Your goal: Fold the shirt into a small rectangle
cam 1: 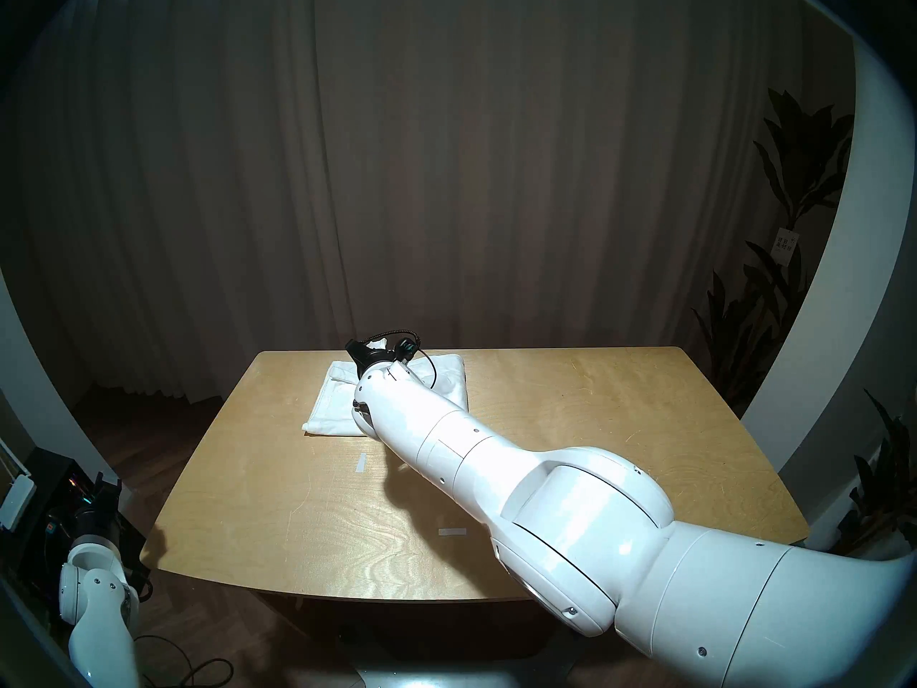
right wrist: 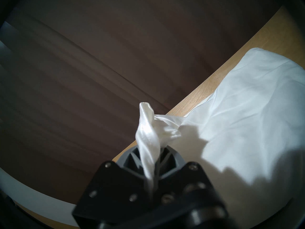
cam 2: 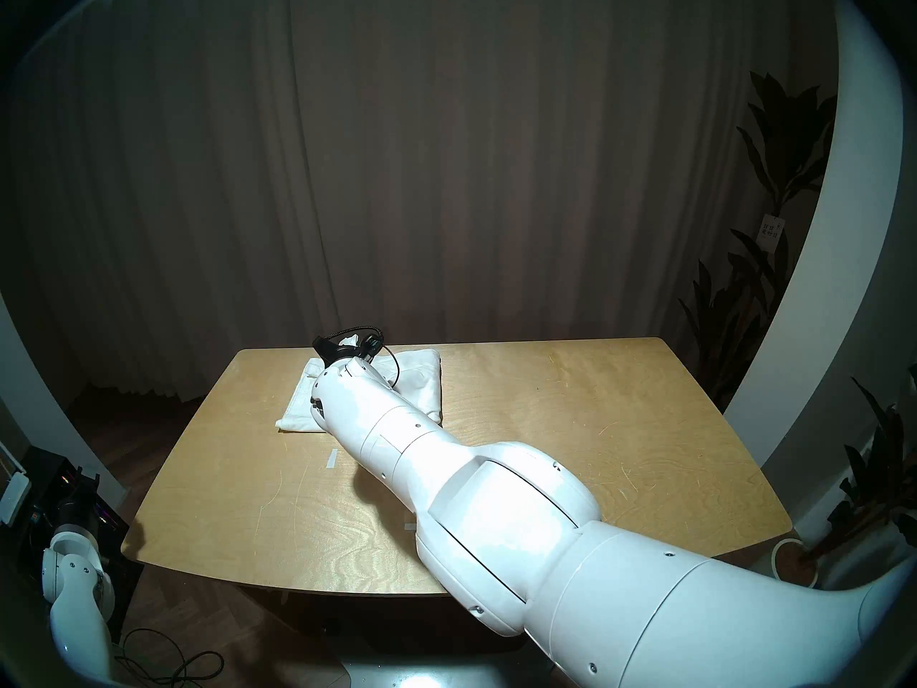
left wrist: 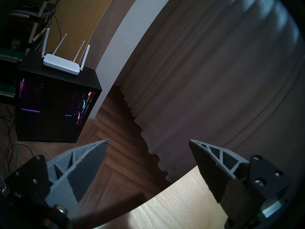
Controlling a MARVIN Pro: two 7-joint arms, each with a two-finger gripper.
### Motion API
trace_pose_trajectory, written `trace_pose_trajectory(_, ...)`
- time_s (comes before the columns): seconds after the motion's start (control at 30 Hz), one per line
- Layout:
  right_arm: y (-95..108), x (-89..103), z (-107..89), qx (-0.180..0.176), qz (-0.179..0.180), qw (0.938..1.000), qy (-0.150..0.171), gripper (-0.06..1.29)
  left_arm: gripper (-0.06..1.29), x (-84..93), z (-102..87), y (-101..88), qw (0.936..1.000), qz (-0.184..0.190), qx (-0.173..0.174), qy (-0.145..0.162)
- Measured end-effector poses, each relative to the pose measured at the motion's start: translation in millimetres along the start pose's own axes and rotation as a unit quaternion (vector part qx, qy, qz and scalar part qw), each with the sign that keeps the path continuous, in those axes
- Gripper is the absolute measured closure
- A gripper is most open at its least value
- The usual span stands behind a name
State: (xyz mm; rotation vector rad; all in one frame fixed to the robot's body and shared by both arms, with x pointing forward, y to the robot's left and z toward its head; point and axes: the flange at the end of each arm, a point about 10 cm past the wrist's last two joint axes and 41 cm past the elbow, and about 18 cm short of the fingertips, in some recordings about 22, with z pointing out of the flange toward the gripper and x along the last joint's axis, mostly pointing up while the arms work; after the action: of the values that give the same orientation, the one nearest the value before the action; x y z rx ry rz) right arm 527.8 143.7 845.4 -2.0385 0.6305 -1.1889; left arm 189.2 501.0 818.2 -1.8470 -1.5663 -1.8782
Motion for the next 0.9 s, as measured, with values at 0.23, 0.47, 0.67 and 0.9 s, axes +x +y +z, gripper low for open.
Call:
trace_pose_trajectory(0.23, -3, -3.0, -1.2, 0.005, 0.006, 1.0, -0.003, 1.22, 0.0, 2.6, -1.0, -5.0, 1.0, -0.003, 0.005, 0.001)
trace_pose_trajectory(0.47, -7, -5.5, -2.3, 0.012, 0.009, 0.9999, -0.005, 1.22, 0.0, 4.1, -1.8, -9.7, 0.9999, -0.005, 0.01, 0.001)
trace_pose_trajectory(0.67, -11, -7.7, -3.5, 0.02, 0.011, 0.9997, -0.007, 0.0, 0.0, 4.6, -2.5, -12.8, 0.9999, -0.007, 0.013, 0.001)
trace_pose_trajectory(0.9, -20, -7.8, -5.1, 0.034, 0.025, 0.9991, -0.01, -0.01, 0.0, 3.9, -2.8, -13.1, 0.9999, -0.01, 0.01, -0.001)
